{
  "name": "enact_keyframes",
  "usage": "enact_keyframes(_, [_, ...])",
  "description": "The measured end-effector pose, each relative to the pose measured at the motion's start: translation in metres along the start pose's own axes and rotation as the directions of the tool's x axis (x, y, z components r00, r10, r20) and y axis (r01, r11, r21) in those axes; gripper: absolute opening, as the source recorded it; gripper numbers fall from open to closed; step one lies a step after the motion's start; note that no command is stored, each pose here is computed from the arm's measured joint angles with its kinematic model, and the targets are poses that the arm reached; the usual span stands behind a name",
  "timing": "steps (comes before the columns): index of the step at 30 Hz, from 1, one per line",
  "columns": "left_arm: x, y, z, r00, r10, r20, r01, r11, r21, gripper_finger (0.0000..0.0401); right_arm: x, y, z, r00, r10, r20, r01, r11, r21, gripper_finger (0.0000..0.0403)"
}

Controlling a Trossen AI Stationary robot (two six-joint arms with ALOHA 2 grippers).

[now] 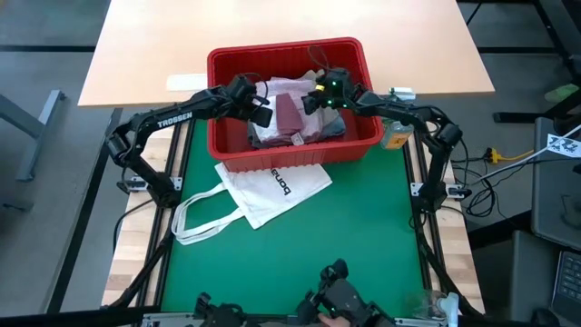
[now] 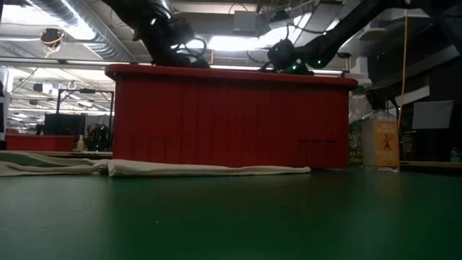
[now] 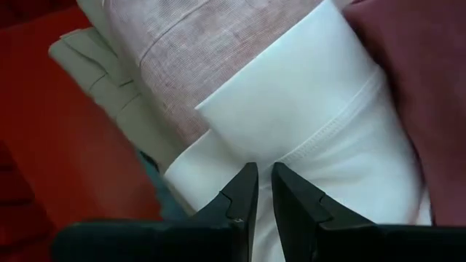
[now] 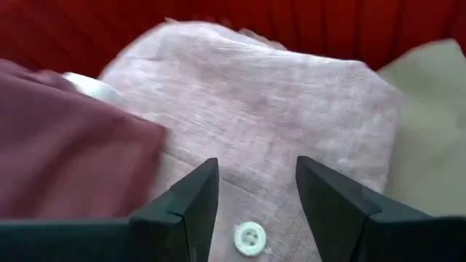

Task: Fold laundry
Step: Put the stacked clothes into the red bin

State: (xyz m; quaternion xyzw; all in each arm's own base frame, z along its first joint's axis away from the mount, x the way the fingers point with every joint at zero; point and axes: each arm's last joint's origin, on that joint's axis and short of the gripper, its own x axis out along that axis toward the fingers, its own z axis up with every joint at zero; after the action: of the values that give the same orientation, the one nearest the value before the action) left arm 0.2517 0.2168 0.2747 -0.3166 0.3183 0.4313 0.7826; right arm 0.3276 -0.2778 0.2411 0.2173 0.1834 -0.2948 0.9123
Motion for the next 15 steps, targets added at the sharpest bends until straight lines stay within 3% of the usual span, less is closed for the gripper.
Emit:
enact_keyframes(8, [0.017,0.006,-0.009,0.997,-0.024,0.076,0.025,1.000,-0.012,0.0039,0.018,-0.019,-0.015,0.998,-0.044,-0.049,0.045,0.999,0.022,0.0186])
enact_keyframes(15, [0.011,0.003,0.000,0.994,-0.044,0.097,0.046,0.999,-0.014,0.0039,0.017,-0.019,-0.013,0.999,-0.041,-0.029,0.041,0.999,0.023,0.0186])
